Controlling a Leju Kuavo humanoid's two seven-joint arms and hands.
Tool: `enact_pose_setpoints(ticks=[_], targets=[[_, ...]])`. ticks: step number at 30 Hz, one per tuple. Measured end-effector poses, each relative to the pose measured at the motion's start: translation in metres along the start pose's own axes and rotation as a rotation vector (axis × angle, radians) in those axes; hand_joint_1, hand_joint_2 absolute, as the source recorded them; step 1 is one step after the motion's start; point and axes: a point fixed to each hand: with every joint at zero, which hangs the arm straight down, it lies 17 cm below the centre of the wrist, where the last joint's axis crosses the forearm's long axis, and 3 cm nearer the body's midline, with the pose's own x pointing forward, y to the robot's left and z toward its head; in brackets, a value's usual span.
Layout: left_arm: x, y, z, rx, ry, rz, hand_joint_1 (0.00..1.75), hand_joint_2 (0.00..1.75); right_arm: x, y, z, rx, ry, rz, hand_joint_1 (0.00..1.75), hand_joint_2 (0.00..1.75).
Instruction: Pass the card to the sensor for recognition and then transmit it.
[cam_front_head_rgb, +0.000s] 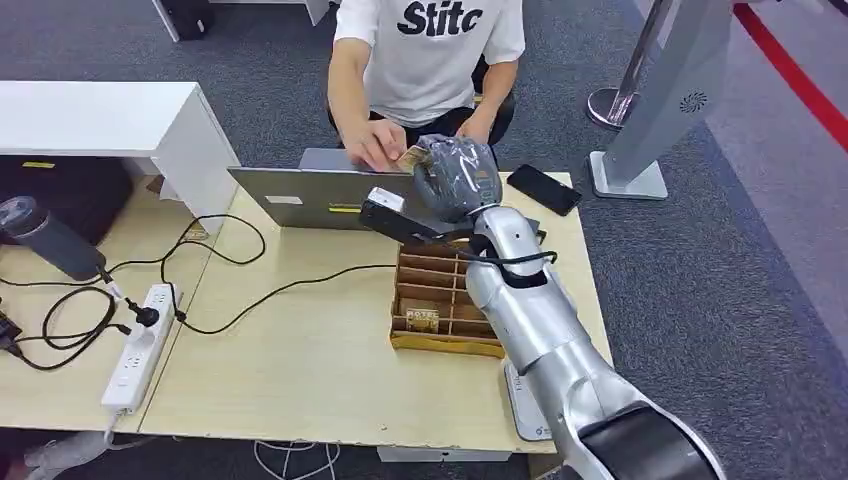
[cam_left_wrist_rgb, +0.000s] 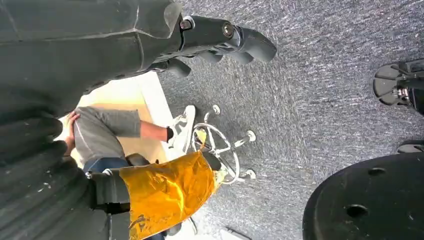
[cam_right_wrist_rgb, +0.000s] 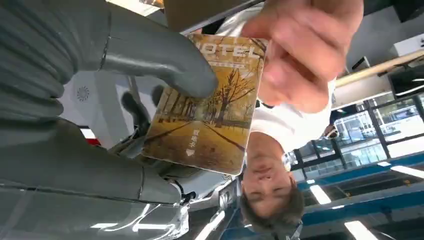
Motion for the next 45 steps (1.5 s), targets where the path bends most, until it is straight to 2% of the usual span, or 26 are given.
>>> enact_pose_setpoints(ticks=[5, 11, 16, 23, 29, 34, 45], targets=[[0.000, 0.003, -0.001, 0.018, 0.000, 0.000, 0.00, 1.75, 0.009, -0.013, 0.001, -0.053, -0.036, -0.013, 1.75, 1.75], [-0.004, 0.008, -0.002, 0.057, 0.002, 0.021, 0.00, 1.75, 0.026, -0.041, 0.023, -0.161, -0.102, -0.125, 1.75, 1.75], [-0.007, 0.004, -0.008, 0.084, -0.007, 0.088, 0.00, 1.75, 0.019, -0.061, 0.071, -0.261, -0.118, -0.234, 1.75, 1.75], [-0.002, -0.004, -0.017, 0.107, -0.031, 0.191, 0.00, 1.75, -0.014, -0.050, 0.146, -0.296, -0.067, -0.338, 1.75, 1.75], [0.001, -0.017, -0.024, 0.107, -0.038, 0.255, 0.00, 1.75, -0.063, -0.012, 0.213, -0.229, 0.096, -0.418, 1.75, 1.75], [0.001, -0.025, -0.027, 0.091, -0.040, 0.277, 0.00, 1.75, -0.083, 0.017, 0.251, -0.135, 0.178, -0.425, 1.75, 1.75], [0.003, -0.035, -0.026, 0.047, -0.045, 0.278, 0.00, 1.75, -0.100, 0.062, 0.292, 0.039, 0.235, -0.307, 1.75, 1.75]])
